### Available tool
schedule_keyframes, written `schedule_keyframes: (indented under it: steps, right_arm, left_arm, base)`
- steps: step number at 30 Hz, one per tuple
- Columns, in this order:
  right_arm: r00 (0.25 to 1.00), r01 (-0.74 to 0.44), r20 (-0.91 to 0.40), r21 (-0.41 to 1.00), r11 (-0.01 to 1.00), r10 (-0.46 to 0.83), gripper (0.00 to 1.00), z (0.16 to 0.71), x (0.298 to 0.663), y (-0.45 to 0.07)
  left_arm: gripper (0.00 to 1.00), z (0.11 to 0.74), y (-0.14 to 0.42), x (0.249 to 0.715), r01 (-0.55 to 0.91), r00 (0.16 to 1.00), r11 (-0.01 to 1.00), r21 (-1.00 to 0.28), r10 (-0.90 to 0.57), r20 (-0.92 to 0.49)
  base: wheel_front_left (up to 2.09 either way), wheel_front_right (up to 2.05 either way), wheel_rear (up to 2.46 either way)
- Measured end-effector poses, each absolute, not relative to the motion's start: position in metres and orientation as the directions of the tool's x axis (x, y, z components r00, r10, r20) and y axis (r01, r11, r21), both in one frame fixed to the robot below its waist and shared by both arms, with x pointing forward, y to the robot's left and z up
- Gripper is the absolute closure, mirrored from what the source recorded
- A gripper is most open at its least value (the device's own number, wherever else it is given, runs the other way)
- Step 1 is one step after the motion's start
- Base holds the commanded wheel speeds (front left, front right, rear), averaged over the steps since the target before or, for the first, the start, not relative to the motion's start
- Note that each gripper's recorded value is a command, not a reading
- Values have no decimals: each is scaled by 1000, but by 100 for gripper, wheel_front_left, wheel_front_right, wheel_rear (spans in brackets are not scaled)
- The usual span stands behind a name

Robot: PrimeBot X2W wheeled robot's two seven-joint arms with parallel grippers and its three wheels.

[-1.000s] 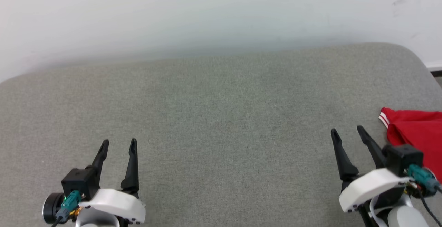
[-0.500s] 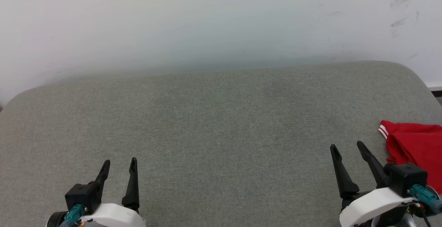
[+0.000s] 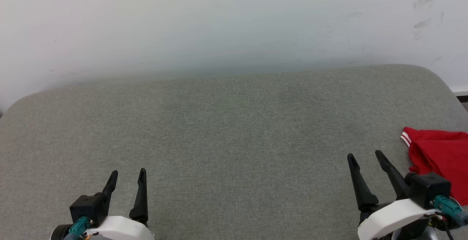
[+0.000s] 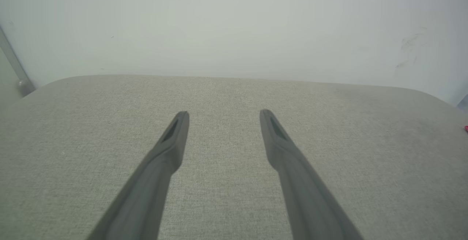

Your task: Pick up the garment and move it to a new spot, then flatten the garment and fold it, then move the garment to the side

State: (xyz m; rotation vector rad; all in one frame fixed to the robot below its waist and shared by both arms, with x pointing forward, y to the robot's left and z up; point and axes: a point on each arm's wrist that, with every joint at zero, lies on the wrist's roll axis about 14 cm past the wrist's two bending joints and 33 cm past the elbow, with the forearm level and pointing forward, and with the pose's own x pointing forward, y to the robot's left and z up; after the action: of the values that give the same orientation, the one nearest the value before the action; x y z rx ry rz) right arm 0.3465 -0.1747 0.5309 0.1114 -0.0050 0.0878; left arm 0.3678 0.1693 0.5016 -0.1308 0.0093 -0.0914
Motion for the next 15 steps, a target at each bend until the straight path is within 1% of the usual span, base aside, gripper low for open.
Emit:
schedule_keyframes:
  steps: [2, 3, 6, 15]
  right_arm:
    - [996, -89, 10, 117, 989, 88, 0, 531, 346, -174]
    - [996, -88, 8, 118, 989, 88, 100, 530, 346, -174]
    - [996, -83, -30, 141, 986, 88, 100, 517, 343, -174]
    - [996, -65, -43, 317, 946, 83, 100, 510, 343, -176]
  left_arm:
    - [0, 502, 169, 368, 89, 996, 987, -135, -90, -2]
    - [100, 501, 169, 368, 88, 996, 987, -136, -89, -3]
    - [100, 486, 166, 361, 75, 995, 983, -165, -86, -55]
    - [100, 479, 171, 363, 21, 992, 946, -323, -59, -107]
  base:
    - [0, 0, 0]
    - [0, 0, 0]
    - [0, 0, 0]
    - [0, 0, 0]
